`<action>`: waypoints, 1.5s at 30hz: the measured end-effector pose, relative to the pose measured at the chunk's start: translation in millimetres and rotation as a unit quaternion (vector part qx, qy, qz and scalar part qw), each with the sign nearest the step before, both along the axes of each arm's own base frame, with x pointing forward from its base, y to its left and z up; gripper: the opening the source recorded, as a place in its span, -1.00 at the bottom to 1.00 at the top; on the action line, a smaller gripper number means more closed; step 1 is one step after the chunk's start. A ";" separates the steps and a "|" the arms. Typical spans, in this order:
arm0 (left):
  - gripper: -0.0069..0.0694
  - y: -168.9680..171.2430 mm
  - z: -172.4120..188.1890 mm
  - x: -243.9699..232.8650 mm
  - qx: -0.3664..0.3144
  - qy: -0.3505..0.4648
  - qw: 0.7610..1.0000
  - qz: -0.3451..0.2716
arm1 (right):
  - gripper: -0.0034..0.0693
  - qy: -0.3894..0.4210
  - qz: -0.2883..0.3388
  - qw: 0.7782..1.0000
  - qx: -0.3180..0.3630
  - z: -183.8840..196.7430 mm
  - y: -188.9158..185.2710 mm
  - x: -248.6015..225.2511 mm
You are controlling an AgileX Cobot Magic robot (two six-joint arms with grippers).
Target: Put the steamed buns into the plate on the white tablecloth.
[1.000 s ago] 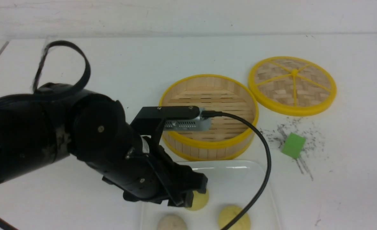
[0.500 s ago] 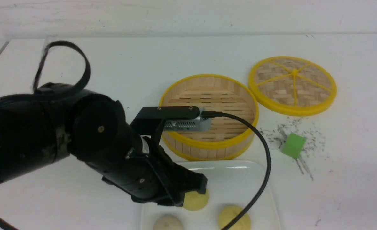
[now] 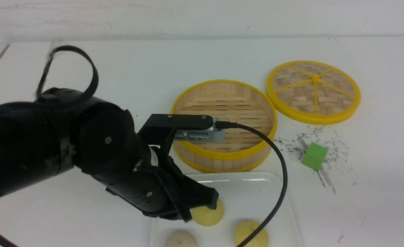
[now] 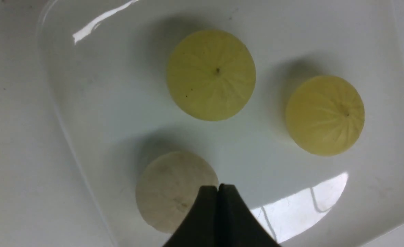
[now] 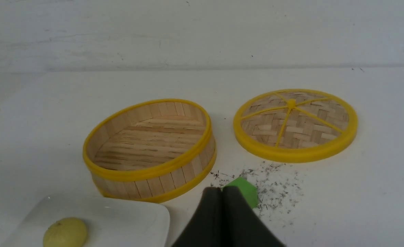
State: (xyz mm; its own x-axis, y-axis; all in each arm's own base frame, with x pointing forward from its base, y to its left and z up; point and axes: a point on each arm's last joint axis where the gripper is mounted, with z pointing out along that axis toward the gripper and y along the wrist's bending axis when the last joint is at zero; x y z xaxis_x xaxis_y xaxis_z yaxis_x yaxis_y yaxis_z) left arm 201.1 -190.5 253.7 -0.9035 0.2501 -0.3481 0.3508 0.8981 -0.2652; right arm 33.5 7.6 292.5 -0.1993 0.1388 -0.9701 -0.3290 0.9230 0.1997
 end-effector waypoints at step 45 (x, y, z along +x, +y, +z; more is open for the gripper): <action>-0.81 30.4 58.6 -8.6 0.008 -0.201 0.979 -0.039 | -0.86 0.106 -0.206 0.972 0.036 -121.1 -9.3 17.5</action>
